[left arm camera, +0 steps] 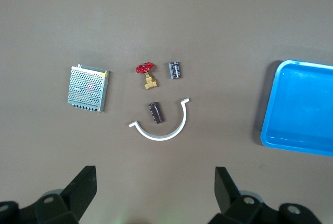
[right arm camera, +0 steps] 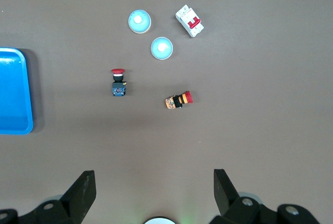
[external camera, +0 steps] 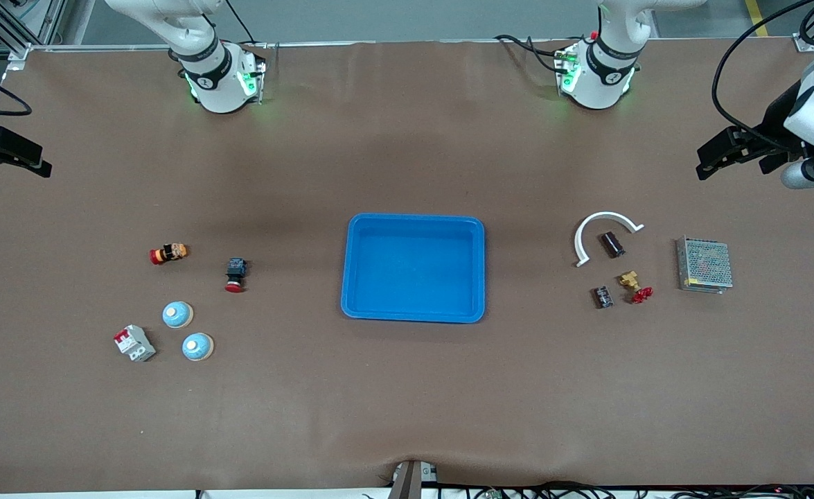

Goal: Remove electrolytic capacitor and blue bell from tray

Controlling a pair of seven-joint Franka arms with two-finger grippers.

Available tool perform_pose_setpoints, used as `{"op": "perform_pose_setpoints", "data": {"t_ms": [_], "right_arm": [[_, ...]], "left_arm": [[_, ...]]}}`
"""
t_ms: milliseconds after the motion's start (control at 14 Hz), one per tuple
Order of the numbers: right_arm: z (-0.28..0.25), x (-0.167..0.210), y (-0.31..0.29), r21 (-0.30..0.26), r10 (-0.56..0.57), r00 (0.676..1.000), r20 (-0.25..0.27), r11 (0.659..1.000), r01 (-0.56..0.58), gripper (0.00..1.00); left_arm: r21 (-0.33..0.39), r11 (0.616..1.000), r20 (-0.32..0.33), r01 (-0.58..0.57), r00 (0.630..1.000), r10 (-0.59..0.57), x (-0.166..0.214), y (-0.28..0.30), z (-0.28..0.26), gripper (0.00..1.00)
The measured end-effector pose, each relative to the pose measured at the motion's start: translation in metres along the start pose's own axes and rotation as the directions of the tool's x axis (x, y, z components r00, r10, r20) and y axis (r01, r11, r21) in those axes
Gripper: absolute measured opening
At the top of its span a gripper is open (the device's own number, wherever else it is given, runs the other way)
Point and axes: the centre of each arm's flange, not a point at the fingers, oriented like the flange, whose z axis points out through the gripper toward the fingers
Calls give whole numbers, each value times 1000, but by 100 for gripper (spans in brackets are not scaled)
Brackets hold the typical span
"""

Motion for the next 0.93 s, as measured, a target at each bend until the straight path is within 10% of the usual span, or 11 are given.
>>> {"op": "perform_pose_setpoints", "data": {"t_ms": [926], "right_arm": [[0, 0, 1, 0, 2, 1000, 0, 1000, -2, 100]], "left_arm": [[0, 1000, 1, 9, 1000, -9, -1, 4, 1, 100]]}}
